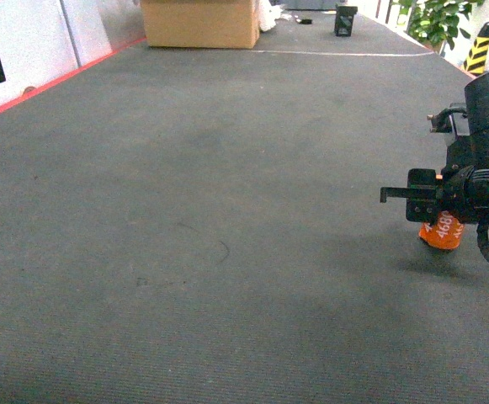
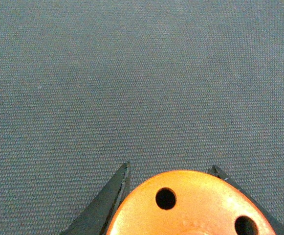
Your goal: Sort blue parts and orange caps into right shelf containers
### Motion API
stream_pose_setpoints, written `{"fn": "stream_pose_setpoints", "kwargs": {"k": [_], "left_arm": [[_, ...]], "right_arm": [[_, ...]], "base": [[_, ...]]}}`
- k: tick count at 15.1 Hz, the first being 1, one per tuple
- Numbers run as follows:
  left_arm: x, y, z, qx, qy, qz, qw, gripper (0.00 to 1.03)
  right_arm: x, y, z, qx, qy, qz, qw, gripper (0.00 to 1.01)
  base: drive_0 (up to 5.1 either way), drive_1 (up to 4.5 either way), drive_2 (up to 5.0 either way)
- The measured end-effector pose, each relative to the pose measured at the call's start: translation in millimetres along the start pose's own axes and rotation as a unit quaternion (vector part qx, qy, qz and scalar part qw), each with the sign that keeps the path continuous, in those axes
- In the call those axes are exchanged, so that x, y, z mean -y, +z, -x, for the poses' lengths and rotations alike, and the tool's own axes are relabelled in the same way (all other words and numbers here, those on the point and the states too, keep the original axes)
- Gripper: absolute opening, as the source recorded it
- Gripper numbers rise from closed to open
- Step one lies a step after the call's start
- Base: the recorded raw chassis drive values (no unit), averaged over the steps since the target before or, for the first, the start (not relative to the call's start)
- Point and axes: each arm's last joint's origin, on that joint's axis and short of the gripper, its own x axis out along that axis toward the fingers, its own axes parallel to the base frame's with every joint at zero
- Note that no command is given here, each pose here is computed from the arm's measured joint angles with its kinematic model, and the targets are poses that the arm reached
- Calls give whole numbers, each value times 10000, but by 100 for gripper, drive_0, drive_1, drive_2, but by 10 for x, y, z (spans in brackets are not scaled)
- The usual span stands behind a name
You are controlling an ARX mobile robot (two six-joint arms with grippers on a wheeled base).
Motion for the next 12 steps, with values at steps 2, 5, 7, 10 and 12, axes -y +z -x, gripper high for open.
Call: {"fn": "stream_pose_setpoints", "kwargs": {"k": [2, 5, 7, 10, 12], "left_arm": [[0, 0, 0, 0, 0, 0, 10000, 41], [0, 0, 0, 0, 0, 0, 10000, 41], [0, 0, 0, 1, 0, 1, 10000, 41], [0, 0, 0, 0, -2, 0, 10000, 41], [0, 0, 0, 0, -2, 0, 10000, 41]], "right_arm": [[2, -19, 4, 23, 7, -4, 10000, 42], [15, -46, 51, 34, 49, -6, 10000, 42], [30, -41, 111, 74, 69, -17, 9999, 42], [26, 60, 249, 284, 134, -38, 9995, 42], [-4, 113, 353, 454, 232, 0, 9987, 42]], "base": [[0, 0, 0], [0, 0, 0], [0, 0, 0], [0, 0, 0], [0, 0, 0]]}}
